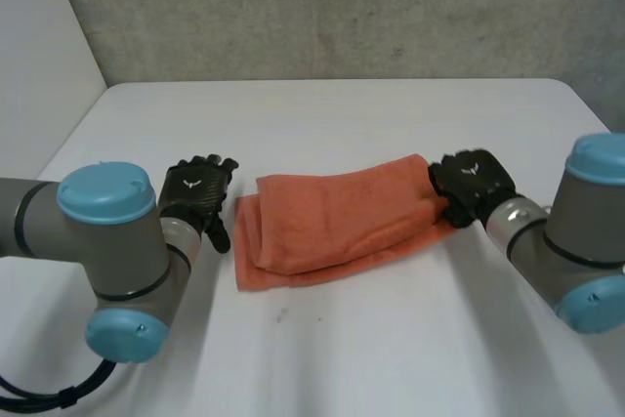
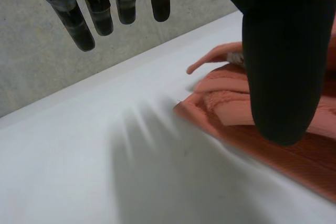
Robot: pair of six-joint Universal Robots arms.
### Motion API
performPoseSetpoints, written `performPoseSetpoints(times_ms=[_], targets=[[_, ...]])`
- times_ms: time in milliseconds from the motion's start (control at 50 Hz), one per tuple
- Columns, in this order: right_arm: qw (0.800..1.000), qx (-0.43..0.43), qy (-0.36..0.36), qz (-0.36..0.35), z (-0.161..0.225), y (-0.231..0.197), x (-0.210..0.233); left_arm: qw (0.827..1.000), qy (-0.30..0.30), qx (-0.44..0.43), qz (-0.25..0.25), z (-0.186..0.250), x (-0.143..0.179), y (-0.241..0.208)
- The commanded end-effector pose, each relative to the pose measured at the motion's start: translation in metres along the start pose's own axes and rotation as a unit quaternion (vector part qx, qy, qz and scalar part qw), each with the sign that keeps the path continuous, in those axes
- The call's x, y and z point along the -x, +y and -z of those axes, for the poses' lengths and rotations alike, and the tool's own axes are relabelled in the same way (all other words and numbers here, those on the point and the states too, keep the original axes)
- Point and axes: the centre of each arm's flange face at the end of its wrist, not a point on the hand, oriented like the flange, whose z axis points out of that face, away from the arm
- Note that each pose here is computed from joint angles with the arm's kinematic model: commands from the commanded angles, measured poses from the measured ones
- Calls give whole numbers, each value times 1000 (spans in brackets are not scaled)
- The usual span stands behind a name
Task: Fold the laundry
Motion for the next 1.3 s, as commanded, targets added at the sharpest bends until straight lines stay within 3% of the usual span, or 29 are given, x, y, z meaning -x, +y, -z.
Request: performPoseSetpoints(times_ms=[20, 120, 220, 260, 300, 440, 480, 500, 540, 640, 700, 860, 980, 1080, 1220, 1300], targets=[[991, -81, -86, 58, 2, -69, 67, 1000, 6, -23, 20, 23, 0, -20], [978, -121, -148, 85, 10, -89, 125, 998, -11, -41, 51, 34, 10, -34], [958, -128, -227, 118, 24, -75, 185, 996, -49, -49, 62, 41, 26, -42], [942, -126, -284, 128, 35, -59, 219, 995, -64, -48, 64, 41, 36, -42], [939, -123, -292, 131, 36, -54, 225, 994, -67, -47, 65, 41, 38, -42], [955, -133, -246, 102, 32, -78, 207, 994, -72, -55, 67, 37, 41, -46], [970, -135, -198, 28, 24, -99, 170, 993, -71, -59, 68, 36, 41, -49], [970, -135, -198, 28, 24, -99, 169, 993, -69, -64, 67, 34, 40, -52], [975, -133, -163, -71, 20, -115, 131, 993, -69, -71, 69, 31, 40, -56], [967, -121, -146, -172, 20, -121, 101, 992, -32, -96, 69, 21, 15, -70], [968, -104, -122, -195, 15, -114, 78, 992, 2, -104, 68, 19, -5, -74], [971, -41, -116, -206, -8, -85, 78, 994, 45, -30, 96, 18, -35, -45], [966, 51, -130, -216, -25, -49, 92, 993, 45, 36, 105, 17, -38, -21], [965, 72, -133, -214, -33, -35, 97, 990, 31, 94, 100, 16, -32, -2], [965, 93, -139, -204, -34, -28, 99, 990, 16, 102, 99, 11, -20, 1], [970, 71, -137, -189, -32, -45, 94, 991, 18, 85, 102, 11, -19, -12]])
